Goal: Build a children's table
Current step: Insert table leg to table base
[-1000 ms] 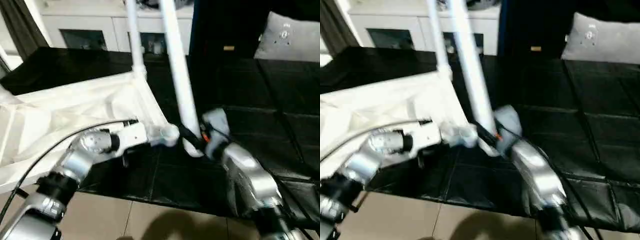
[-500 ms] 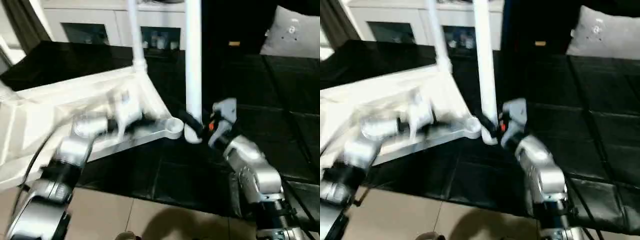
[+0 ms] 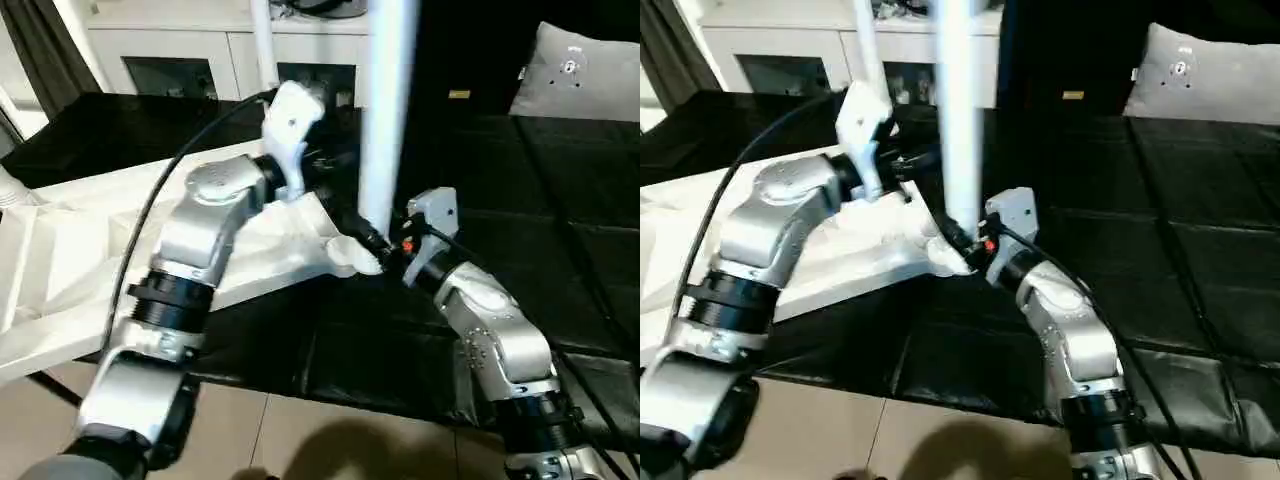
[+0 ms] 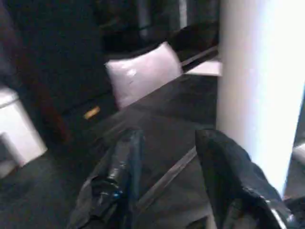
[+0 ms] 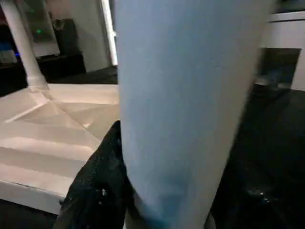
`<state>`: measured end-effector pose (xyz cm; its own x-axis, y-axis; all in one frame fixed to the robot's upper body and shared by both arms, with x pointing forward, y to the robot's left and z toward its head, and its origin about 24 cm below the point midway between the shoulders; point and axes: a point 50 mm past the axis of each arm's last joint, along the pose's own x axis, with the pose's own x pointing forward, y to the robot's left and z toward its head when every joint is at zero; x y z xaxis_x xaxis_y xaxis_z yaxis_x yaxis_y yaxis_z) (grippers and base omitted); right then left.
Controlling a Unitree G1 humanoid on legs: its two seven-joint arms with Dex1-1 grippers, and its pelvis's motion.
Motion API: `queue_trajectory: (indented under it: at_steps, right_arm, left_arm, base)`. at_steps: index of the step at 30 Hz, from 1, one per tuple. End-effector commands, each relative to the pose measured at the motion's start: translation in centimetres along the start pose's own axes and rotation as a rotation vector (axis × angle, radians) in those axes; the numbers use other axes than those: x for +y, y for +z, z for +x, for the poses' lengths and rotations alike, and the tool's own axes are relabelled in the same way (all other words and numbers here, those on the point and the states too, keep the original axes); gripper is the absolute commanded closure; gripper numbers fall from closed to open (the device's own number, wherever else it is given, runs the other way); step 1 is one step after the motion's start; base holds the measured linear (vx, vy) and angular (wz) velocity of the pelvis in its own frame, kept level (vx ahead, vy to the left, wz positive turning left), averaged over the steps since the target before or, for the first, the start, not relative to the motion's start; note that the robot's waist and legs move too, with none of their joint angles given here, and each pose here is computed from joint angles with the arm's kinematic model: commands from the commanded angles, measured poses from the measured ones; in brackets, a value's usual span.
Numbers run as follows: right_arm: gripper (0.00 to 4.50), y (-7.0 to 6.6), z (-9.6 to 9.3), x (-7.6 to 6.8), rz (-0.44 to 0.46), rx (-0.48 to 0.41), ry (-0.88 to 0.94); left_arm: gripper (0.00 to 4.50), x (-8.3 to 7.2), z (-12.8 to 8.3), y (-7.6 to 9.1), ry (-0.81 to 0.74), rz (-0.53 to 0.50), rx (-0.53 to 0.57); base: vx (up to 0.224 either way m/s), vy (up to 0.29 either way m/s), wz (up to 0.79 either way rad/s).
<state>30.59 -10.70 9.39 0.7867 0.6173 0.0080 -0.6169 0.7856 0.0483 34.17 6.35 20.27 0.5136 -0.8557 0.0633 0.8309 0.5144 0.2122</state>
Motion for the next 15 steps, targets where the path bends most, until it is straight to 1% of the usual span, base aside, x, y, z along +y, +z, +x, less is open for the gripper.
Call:
queue_trajectory:
  at_steps: [1, 2, 3, 4, 6, 9, 10, 11, 13, 14, 15]
  right_arm:
    - [2.62, -0.3, 0.3, 0.2, -0.007, 0.031, 0.002]
    - [2.62, -0.5, 0.2, -0.1, -0.009, 0.042, -0.023]
    - [2.62, -0.5, 0.2, -0.1, -0.009, 0.042, -0.023]
    - [2.62, -0.6, 0.2, -0.2, -0.009, 0.047, -0.033]
    - [2.62, -0.7, 0.2, -0.3, -0.01, 0.049, -0.037]
    - [2.62, -0.6, 0.3, -0.3, -0.012, 0.048, -0.035]
    - [2.62, -0.4, 0.2, -0.5, -0.012, 0.047, -0.038]
    - [2.62, -0.4, 0.2, -0.5, -0.012, 0.047, -0.038]
    - [2.62, -0.3, -0.1, -1.0, -0.001, 0.046, -0.06]
    - [2.62, -0.3, -0.2, -1.2, 0.004, 0.045, -0.07]
    - [2.62, -0.4, -0.7, -1.7, 0.027, 0.051, -0.104]
  left_arm:
    - [2.14, -1.2, 0.4, 1.1, -0.082, 0.018, -0.04]
    - [2.04, -2.4, 0.3, 1.8, -0.138, 0.009, -0.052]
    - [1.88, -2.4, 0.3, 1.8, -0.138, 0.009, -0.052]
    - [1.79, -3.1, 0.2, 1.8, -0.162, 0.0, -0.049]
    - [1.75, -3.6, 0.2, 1.8, -0.175, -0.007, -0.042]
    - [1.42, -3.5, -0.1, 1.3, -0.149, 0.0, -0.02]
    - [1.36, -2.2, -1.1, 0.6, -0.068, 0.033, 0.028]
    - [1.35, -2.2, -1.1, 0.6, -0.068, 0.033, 0.028]
    - [1.1, -0.6, -2.8, -0.3, 0.017, 0.071, 0.097]
    - [1.1, -0.1, -3.4, -0.6, 0.043, 0.08, 0.121]
    - [0.94, 0.7, -5.3, -2.5, 0.09, 0.052, 0.197]
  base:
    - [0.0, 0.0, 0.0]
    - [0.0, 0.0, 0.0]
    - [0.0, 0.0, 0.0]
    - [0.0, 0.0, 0.0]
    - [0.0, 0.0, 0.0]
    - [0.0, 0.0, 0.0]
    - [0.0, 0.0, 0.0]
    - [0.0, 0.0, 0.0]
    - [0.0, 0.0, 0.0]
    - [0.0, 0.0, 0.0]
    - [0.0, 0.0, 0.0]
